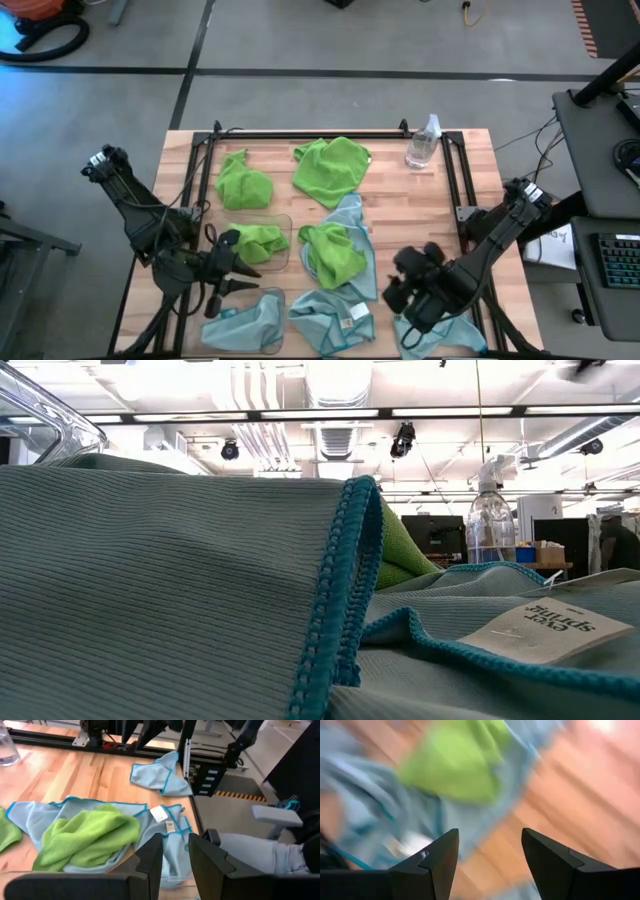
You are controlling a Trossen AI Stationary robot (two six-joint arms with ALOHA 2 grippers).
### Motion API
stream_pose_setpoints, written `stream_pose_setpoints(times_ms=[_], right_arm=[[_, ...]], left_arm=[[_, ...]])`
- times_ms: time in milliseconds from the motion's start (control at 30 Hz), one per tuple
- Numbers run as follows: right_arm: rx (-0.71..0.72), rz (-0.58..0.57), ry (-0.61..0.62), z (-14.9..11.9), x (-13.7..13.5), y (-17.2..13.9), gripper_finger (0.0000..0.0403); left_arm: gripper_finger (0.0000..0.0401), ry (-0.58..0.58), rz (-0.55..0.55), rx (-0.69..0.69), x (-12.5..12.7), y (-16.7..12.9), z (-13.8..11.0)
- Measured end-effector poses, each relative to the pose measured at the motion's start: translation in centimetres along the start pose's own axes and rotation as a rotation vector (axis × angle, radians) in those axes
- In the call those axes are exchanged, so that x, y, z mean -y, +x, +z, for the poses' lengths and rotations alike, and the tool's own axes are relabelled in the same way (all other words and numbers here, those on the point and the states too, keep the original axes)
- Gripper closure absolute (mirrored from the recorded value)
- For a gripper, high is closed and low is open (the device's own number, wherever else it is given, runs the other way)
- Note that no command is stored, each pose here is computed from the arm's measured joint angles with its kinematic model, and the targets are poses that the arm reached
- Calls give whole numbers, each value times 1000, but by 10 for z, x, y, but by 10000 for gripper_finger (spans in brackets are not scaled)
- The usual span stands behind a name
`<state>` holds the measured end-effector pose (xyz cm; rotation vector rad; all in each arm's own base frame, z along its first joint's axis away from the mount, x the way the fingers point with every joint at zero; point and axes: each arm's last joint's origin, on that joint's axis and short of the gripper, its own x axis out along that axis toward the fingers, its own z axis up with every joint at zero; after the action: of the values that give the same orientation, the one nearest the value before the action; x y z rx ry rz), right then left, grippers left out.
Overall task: Sort microfiber towel by color & place in baskets
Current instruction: Put the right blue microfiber cloth into the bottom transparent bin
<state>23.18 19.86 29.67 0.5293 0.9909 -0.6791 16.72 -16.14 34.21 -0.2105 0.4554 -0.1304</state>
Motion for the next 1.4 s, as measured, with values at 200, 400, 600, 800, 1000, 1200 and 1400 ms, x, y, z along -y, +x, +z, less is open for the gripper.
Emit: stream_pose_setpoints(times_ms=[200,400,600,800,1000,1200,1400], right_arm=[[-255,-36,129,-30,3,-2,191],[-296,-25,146,-54,5,10,191],[-351,-117,214,-67,16,31,191],[-430,-91,247,-81,18,51,191],[-458,12,260,-94,20,76,191],[-463,19,290,-103,29,95,191],[-452,-21,294,-106,39,104,191]], left_arm=[[322,-2,7,6,1,2,0],[322,12,14,-5,2,6,-2],[322,14,16,-9,3,7,-3],[322,17,16,-9,3,7,-3],[322,29,16,-10,3,7,-3],[322,43,16,-10,3,7,-3],[322,44,15,-10,3,7,-3]])
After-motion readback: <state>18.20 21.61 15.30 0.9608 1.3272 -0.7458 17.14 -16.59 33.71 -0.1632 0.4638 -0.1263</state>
